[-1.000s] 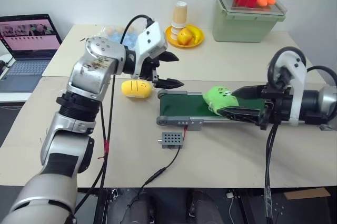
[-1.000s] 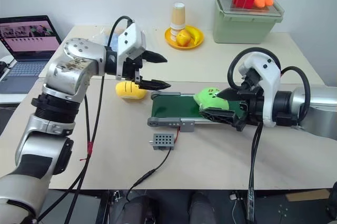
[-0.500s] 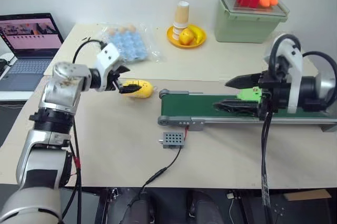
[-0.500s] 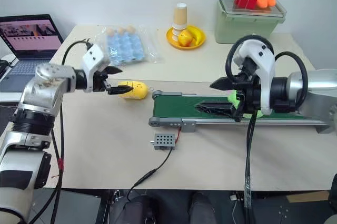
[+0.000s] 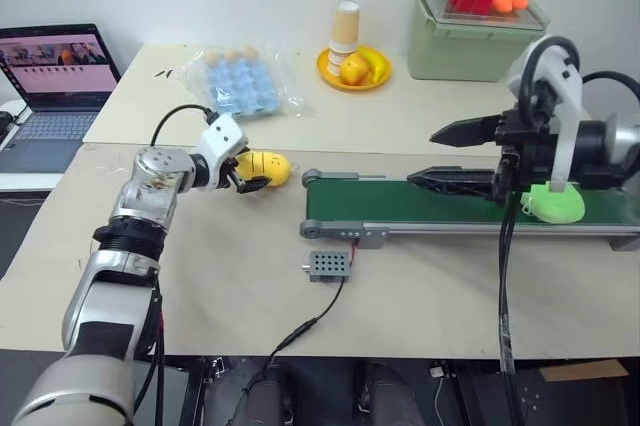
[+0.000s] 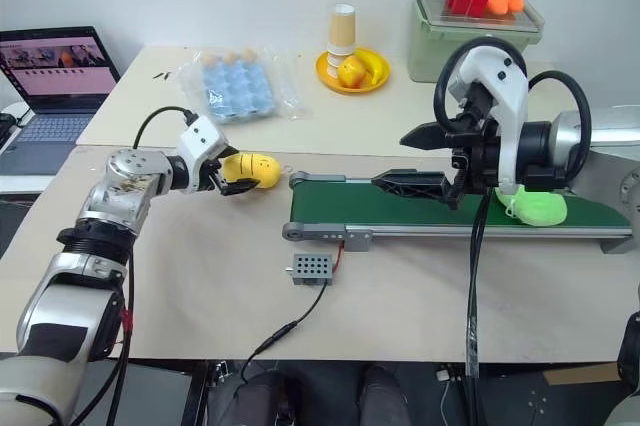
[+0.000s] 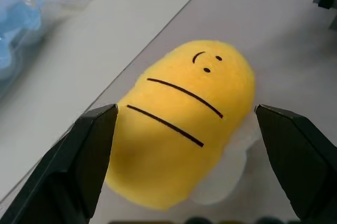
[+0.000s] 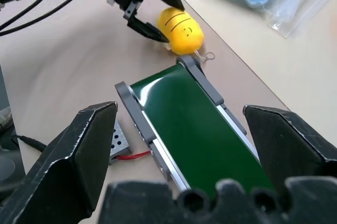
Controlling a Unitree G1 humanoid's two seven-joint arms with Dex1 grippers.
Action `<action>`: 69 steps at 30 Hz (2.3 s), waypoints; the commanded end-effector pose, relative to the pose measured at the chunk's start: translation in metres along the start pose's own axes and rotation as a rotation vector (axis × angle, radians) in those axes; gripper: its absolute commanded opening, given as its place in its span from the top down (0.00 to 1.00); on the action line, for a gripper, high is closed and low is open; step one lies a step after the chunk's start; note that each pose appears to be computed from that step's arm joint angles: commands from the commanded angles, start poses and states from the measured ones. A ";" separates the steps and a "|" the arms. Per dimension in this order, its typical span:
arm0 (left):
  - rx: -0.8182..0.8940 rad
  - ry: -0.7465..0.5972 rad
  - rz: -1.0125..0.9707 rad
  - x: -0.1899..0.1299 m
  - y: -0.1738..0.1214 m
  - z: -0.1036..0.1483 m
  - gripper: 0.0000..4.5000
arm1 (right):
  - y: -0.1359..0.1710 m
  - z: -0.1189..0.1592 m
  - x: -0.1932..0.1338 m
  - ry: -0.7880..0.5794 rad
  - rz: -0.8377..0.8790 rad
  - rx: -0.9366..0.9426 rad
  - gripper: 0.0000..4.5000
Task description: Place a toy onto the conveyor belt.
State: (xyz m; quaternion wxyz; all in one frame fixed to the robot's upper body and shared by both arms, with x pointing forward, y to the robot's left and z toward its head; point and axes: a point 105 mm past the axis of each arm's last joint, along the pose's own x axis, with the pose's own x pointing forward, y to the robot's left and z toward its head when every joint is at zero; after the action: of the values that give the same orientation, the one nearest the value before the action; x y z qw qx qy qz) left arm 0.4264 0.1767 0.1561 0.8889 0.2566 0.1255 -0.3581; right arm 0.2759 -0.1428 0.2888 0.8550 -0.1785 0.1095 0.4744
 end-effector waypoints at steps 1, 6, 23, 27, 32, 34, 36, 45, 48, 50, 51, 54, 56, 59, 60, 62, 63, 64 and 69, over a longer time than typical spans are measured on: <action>-0.005 0.025 0.024 0.006 0.005 -0.001 0.01 | -0.001 0.016 -0.011 -0.041 -0.044 -0.052 0.00; -0.088 0.049 0.049 0.013 0.007 -0.011 0.26 | -0.003 0.017 -0.015 -0.038 -0.067 -0.053 0.00; 0.083 -0.278 0.049 -0.023 0.023 0.107 0.64 | -0.007 0.014 -0.015 -0.035 -0.081 -0.044 0.00; 0.172 -0.367 -0.076 -0.026 -0.010 0.151 0.64 | -0.008 0.013 -0.012 -0.036 -0.081 -0.044 0.00; 0.263 -0.420 -0.246 -0.027 -0.056 0.180 0.64 | -0.008 0.014 -0.012 -0.041 -0.082 -0.047 0.00; 0.319 -0.415 -0.284 -0.024 -0.068 0.182 0.64 | -0.007 0.013 -0.012 -0.041 -0.086 -0.047 0.00; 0.390 -0.401 -0.290 -0.021 -0.076 0.180 0.64 | -0.007 0.013 -0.013 -0.039 -0.090 -0.048 0.00; 0.602 -0.317 -0.371 -0.003 -0.099 0.149 0.64 | -0.001 0.012 -0.015 -0.049 -0.112 -0.036 0.00; 0.602 -0.315 -0.394 -0.001 -0.103 0.144 0.64 | 0.000 0.012 -0.017 -0.049 -0.117 -0.033 0.00; 0.594 -0.311 -0.412 0.001 -0.107 0.139 0.64 | 0.001 0.013 -0.018 -0.048 -0.119 -0.034 0.00; 0.601 -0.306 -0.418 0.002 -0.109 0.136 0.64 | 0.001 0.014 -0.018 -0.047 -0.119 -0.035 0.00; 0.587 -0.304 -0.439 0.002 -0.115 0.131 0.64 | 0.002 0.016 -0.019 -0.048 -0.121 -0.039 0.00; 0.579 -0.302 -0.463 0.001 -0.122 0.127 0.64 | 0.002 0.018 -0.019 -0.050 -0.122 -0.040 0.00; 0.600 -0.286 -0.475 0.001 -0.125 0.121 0.64 | 0.003 0.018 -0.018 -0.051 -0.121 -0.041 0.00; 0.605 -0.283 -0.473 0.001 -0.125 0.120 0.64 | 0.003 0.019 -0.018 -0.050 -0.122 -0.041 0.00; 0.600 -0.281 -0.472 0.000 -0.125 0.119 0.64 | 0.003 0.019 -0.019 -0.049 -0.123 -0.040 0.00; 0.596 -0.279 -0.475 0.000 -0.125 0.119 0.64 | 0.003 0.018 -0.019 -0.048 -0.125 -0.041 0.00; 0.591 -0.276 -0.481 0.000 -0.125 0.118 0.64 | 0.003 0.019 -0.019 -0.048 -0.126 -0.041 0.00; 0.584 -0.270 -0.490 -0.003 -0.123 0.119 0.32 | 0.003 0.019 -0.019 -0.051 -0.127 -0.042 0.00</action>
State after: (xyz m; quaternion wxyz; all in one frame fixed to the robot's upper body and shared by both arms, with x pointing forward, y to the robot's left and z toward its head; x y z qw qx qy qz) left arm 0.3462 0.0388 0.2006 0.6770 0.4084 -0.0236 -0.6118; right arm 0.2698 -0.1462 0.2948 0.8775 -0.1787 0.0996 0.4338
